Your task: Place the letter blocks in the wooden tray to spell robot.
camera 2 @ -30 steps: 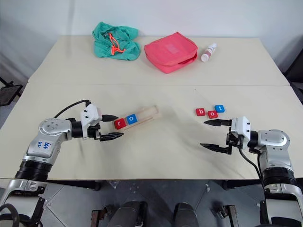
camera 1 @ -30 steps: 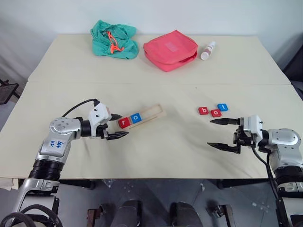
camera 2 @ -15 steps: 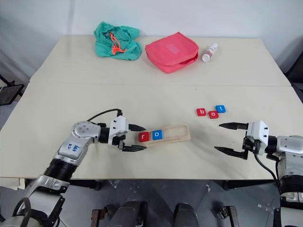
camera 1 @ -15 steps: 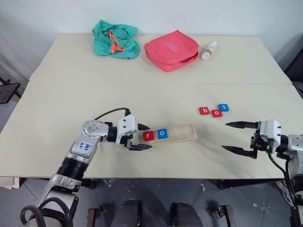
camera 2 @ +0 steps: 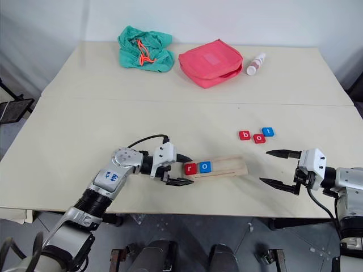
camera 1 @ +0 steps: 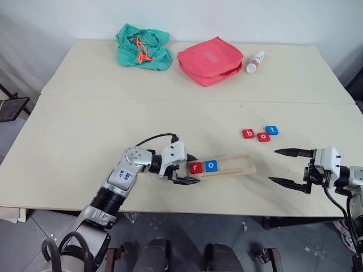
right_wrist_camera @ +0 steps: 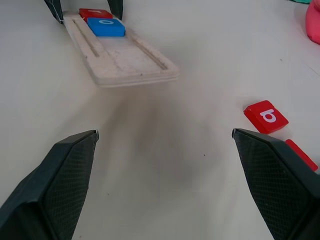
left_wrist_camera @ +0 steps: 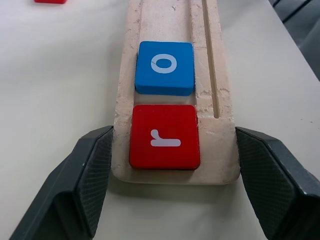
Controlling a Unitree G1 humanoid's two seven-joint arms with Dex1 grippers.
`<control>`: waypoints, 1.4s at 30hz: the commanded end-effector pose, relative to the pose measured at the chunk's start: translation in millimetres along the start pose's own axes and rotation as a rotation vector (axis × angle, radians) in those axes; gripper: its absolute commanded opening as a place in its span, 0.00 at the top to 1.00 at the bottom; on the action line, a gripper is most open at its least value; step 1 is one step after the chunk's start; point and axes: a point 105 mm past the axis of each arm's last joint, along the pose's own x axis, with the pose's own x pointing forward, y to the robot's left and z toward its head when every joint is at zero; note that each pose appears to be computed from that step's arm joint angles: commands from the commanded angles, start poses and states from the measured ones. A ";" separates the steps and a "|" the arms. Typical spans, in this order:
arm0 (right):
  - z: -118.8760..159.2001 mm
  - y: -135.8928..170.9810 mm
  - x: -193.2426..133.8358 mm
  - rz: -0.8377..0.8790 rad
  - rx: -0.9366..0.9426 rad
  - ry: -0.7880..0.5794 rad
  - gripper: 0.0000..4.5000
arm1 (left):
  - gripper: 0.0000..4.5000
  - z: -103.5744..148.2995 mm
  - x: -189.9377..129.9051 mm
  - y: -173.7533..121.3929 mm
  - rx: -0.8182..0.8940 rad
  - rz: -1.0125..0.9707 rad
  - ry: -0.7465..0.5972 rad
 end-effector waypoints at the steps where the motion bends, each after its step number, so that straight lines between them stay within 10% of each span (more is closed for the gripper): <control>1: 11.5 -8.0 -11.4 -0.043 -0.045 -0.003 0.00 | 0.25 7.9 4.0 1.9 0.042 -0.011 0.023; 17: 11.6 -6.7 -11.4 -0.063 -0.045 -0.002 0.00 | 0.25 11.2 13.8 -3.5 0.037 -0.056 0.074; 20: 11.5 -6.9 -11.4 -0.064 -0.045 0.000 0.00 | 0.01 13.0 15.6 -4.4 0.041 -0.050 0.074; 28: 12.9 -9.8 -10.9 -0.068 -0.051 -0.001 0.00 | 0.01 14.7 6.0 2.2 0.049 -0.004 0.100; 42: 13.2 -17.8 -11.5 -0.186 0.006 0.012 0.00 | 0.01 34.5 -87.0 -3.0 0.059 0.041 -0.061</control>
